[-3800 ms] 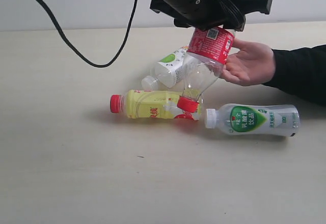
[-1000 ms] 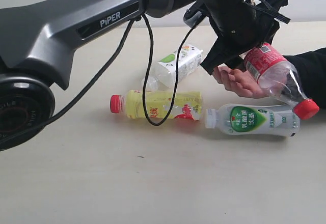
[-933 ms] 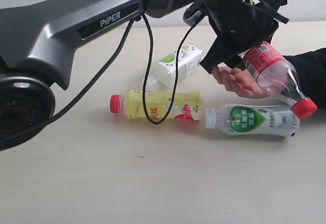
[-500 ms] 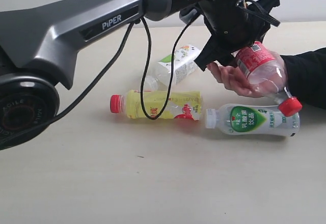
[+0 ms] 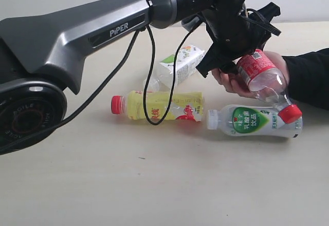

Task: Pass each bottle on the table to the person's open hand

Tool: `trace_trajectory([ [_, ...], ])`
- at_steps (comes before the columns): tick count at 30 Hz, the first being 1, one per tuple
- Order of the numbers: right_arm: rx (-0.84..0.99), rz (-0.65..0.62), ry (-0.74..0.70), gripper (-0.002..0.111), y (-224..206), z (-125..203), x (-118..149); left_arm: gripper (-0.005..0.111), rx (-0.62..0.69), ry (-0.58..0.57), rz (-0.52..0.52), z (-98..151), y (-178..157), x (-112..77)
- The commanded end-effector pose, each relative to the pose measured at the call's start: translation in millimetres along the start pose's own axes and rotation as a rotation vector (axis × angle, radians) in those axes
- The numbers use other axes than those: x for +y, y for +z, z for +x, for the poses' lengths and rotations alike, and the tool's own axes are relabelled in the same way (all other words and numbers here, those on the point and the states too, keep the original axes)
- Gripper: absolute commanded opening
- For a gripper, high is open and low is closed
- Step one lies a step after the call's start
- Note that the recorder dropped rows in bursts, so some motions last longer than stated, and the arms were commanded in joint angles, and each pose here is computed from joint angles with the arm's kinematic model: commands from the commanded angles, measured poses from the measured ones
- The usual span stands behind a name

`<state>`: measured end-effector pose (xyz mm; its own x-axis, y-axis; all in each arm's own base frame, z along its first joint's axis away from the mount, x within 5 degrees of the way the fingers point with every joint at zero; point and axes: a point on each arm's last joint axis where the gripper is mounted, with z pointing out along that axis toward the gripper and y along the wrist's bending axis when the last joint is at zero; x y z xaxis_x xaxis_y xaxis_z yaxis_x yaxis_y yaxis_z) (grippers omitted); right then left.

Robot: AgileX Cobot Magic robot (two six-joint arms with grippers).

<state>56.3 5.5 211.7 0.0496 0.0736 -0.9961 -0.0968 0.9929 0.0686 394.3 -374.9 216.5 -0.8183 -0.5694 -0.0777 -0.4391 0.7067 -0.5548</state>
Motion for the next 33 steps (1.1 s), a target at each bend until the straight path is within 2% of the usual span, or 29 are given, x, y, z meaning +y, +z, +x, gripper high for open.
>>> trace_trajectory([
  [1, -0.016, 0.007, -0.003, 0.0, -0.4, -0.1, -0.5, 0.033, -0.014, 0.004, 0.013, -2.7, -2.2, -2.0],
  [4, -0.016, 0.007, -0.003, 0.0, -0.4, -0.1, -0.5, 0.058, -0.014, 0.004, 0.013, -2.7, -2.2, -2.0],
  [6, -0.016, 0.007, -0.003, 0.0, -0.4, -0.1, -0.5, 0.07, -0.014, -0.003, 0.014, -2.7, -2.2, -2.1],
  [9, -0.016, 0.007, -0.003, 0.0, -0.4, -0.1, -0.5, 0.08, -0.014, -0.015, 0.014, -2.7, -2.2, -2.1],
  [18, -0.016, 0.007, -0.003, 0.0, -0.4, -0.1, -0.5, 0.08, -0.015, -0.018, 0.02, -2.9, -3.3, -2.9],
  [21, -0.016, 0.007, -0.003, 0.0, -0.4, -0.1, -0.5, 0.08, -0.023, -0.021, 0.041, -6.0, -14.1, -7.1],
  [28, -0.016, 0.007, -0.003, 0.0, -0.4, -0.1, -0.5, 0.08, -0.07, 0.041, 0.163, -11.3, -74.6, -28.7],
  [33, -0.016, 0.007, -0.003, 0.0, -0.4, -0.1, -0.5, 0.08, -0.098, 0.098, 0.124, -13.2, -87.6, -27.0],
])
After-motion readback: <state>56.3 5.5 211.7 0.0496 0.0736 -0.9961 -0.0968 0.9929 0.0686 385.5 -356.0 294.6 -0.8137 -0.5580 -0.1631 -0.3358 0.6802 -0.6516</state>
